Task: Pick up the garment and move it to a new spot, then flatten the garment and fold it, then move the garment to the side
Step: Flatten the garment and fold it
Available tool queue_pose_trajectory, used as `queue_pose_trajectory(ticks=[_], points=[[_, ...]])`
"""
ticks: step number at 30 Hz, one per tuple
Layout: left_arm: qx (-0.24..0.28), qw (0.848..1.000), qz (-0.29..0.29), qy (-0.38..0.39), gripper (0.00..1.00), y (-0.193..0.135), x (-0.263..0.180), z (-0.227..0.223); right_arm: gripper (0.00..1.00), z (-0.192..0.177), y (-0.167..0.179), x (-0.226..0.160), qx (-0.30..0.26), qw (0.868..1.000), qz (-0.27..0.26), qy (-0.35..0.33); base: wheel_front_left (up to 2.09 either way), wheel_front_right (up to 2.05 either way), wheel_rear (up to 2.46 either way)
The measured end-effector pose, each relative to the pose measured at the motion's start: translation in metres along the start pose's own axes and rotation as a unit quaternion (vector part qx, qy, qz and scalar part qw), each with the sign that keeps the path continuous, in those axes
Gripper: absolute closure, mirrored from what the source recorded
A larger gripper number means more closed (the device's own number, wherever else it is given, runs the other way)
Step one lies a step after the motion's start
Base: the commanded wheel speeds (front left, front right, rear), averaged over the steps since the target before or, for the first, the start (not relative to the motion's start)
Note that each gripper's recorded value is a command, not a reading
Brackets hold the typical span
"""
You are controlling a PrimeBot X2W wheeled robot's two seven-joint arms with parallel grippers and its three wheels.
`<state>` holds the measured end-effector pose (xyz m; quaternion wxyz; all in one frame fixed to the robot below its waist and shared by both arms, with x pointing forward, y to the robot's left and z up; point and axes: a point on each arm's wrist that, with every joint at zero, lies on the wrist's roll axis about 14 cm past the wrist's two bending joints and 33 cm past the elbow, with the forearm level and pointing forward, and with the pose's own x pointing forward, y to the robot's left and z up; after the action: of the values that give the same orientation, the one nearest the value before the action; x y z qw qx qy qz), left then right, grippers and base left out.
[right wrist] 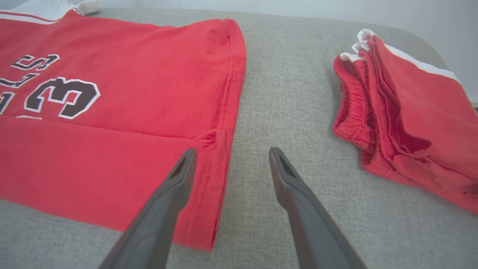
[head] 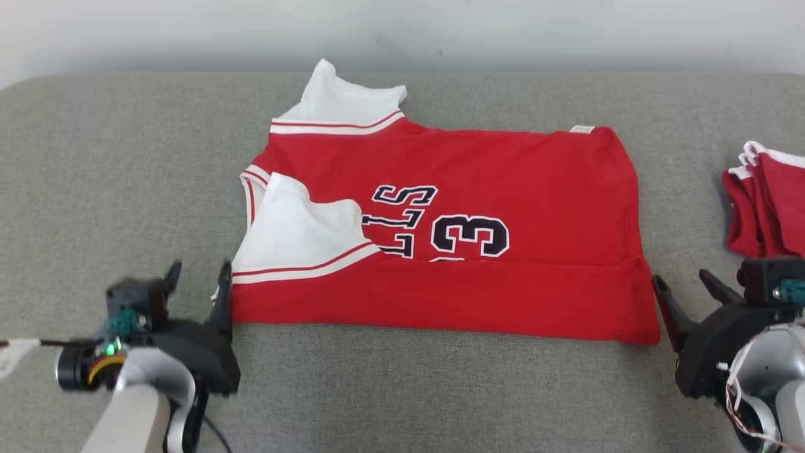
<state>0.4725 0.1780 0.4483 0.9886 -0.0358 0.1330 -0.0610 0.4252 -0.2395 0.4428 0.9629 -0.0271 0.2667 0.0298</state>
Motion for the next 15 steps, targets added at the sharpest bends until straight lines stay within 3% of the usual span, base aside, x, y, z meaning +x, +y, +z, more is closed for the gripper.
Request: queue_pose_trajectory(ticks=[15], points=[[-0.036,0.99,0.014,0.138,0.0,-0.001,-0.017,-0.063,0.0,-0.01,0.013,-0.017,0.021,1.0,0.0,0.008,0.0,0.0,0.0]])
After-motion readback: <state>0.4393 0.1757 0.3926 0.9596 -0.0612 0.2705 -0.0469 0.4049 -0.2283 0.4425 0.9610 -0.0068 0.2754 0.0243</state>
